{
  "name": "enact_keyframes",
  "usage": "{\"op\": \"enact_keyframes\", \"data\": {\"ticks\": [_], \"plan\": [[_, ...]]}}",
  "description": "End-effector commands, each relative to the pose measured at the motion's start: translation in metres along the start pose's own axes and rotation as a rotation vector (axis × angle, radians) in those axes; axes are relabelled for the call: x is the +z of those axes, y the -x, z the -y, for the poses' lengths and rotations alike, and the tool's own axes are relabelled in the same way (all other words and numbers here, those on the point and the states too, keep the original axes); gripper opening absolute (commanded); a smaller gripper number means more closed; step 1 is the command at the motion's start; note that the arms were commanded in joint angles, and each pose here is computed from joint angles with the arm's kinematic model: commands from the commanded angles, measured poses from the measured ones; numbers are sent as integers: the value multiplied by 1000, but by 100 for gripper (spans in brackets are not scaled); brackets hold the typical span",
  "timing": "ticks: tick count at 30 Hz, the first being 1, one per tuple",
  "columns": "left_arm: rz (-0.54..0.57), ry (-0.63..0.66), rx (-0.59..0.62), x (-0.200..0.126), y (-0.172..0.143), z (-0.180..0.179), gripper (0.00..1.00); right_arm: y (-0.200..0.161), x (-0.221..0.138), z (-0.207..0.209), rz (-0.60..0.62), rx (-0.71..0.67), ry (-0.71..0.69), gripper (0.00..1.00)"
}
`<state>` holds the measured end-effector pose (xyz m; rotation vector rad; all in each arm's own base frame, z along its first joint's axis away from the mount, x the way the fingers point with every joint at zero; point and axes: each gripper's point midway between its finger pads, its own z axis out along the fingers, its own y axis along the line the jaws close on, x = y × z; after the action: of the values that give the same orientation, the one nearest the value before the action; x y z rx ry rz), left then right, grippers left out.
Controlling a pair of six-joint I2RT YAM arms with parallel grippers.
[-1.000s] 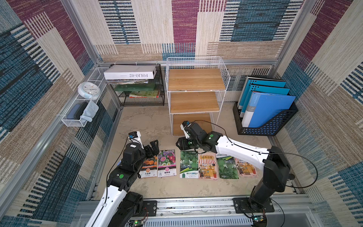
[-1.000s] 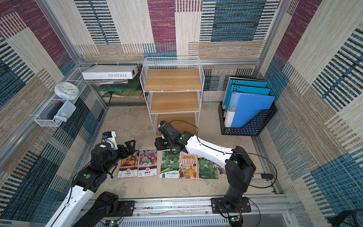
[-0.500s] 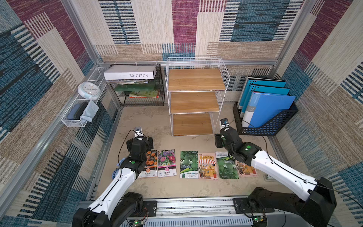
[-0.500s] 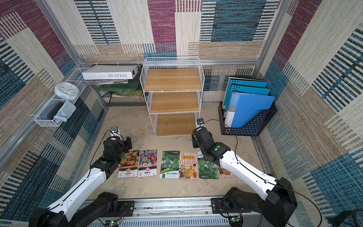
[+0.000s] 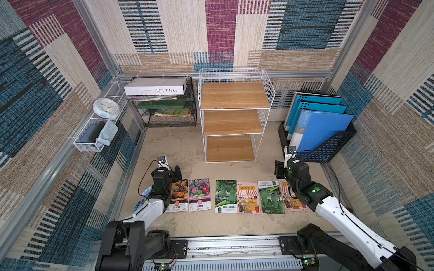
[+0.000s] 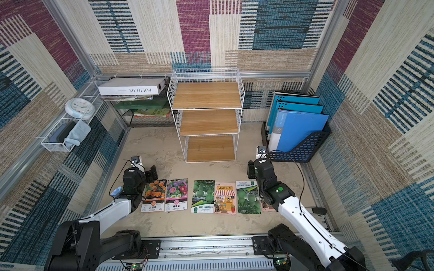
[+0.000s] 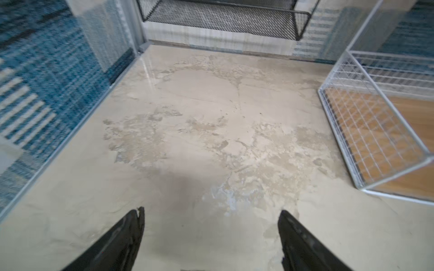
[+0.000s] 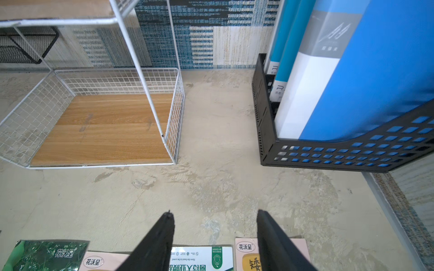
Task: Take the seed bag off the shelf
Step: Reset both arms
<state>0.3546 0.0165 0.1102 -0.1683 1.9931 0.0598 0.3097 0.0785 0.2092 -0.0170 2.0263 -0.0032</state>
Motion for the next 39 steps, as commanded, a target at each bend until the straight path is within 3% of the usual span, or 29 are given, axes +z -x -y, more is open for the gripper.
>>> {"op": "enact_keyframes", "data": {"ticks": [1, 9, 12, 16, 18, 22, 28, 39], "plan": [[43, -103, 13, 4, 12, 18, 91, 10, 3, -10, 43, 15, 49, 61], [-1, -93, 20, 11, 8, 17, 89, 10, 5, 4, 134, -18, -3, 61], [-29, -54, 39, 20, 9, 12, 83, 14, 0, 16, 197, -17, -50, 60], [-24, -140, 115, 24, 10, 27, 80, 18, -10, 26, 267, 12, -63, 60], [4, -149, 137, 21, 10, 28, 80, 18, -14, 30, 290, 19, -64, 60], [174, -71, 86, 26, 3, 10, 83, 18, -18, 34, 322, 29, -72, 61], [-36, -125, 102, 52, -1, 19, 83, 12, -25, 52, 450, 46, -142, 60], [5, -139, 88, 46, -2, 17, 82, -2, -25, 79, 518, 45, -236, 60]]}}
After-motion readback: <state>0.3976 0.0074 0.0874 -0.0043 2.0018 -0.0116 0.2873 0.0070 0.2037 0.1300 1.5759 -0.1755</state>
